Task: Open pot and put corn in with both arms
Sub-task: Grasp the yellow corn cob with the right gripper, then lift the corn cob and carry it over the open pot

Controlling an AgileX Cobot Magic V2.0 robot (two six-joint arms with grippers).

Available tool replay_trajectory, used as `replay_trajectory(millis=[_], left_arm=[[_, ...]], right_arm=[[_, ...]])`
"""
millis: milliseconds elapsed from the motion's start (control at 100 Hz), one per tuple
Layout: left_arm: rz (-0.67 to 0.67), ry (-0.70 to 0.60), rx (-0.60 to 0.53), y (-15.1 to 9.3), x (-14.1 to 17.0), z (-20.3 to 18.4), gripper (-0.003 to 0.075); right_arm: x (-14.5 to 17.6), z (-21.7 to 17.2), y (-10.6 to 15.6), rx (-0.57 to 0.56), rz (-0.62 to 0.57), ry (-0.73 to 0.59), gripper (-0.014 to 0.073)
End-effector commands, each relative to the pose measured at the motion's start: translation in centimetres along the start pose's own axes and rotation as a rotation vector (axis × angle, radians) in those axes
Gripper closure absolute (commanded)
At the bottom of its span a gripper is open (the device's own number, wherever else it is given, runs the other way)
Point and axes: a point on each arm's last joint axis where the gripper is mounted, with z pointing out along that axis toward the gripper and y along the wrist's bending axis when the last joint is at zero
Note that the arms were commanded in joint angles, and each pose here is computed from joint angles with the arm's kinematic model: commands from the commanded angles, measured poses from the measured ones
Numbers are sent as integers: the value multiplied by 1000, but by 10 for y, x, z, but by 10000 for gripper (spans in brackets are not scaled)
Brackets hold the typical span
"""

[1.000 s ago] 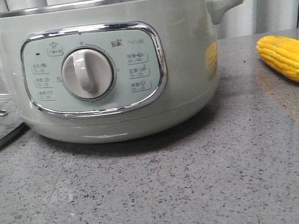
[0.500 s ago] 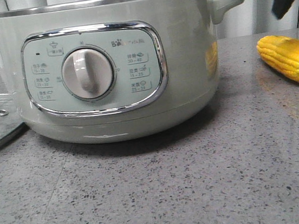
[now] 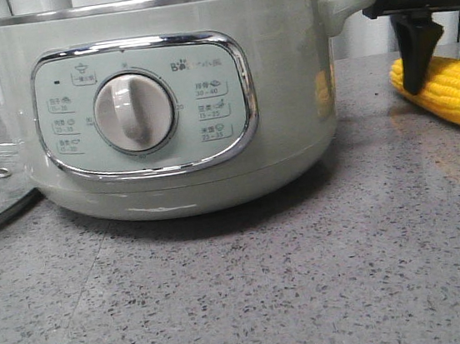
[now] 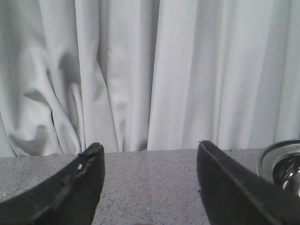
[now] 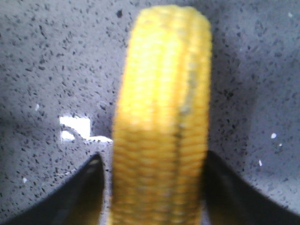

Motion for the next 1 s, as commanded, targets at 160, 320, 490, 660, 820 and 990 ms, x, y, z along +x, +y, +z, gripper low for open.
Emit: replay_trajectory(millis=[160,320,490,660,820,990], left_arm=[[-8,-107,12,-2,-18,1,311],[-8,-115,12,-2,-19,1,311],[-8,-135,12,-2,-21,0,310],[-8,-137,12,-2,-21,0,311],[-8,-137,12,-2,-21,0,311],[-8,-137,12,-2,-21,0,311]], right_arm=[[-3,-27,0,27,-20,-62,657],[-8,-56,0,56,-38,-117,657],[-12,-124,8,53,-64,-251,657],[-8,-181,45,-3,-184,-406,657],[5,-199,104,-132,-337,-463,657],[13,-180,155,-213,-461,-405,657]])
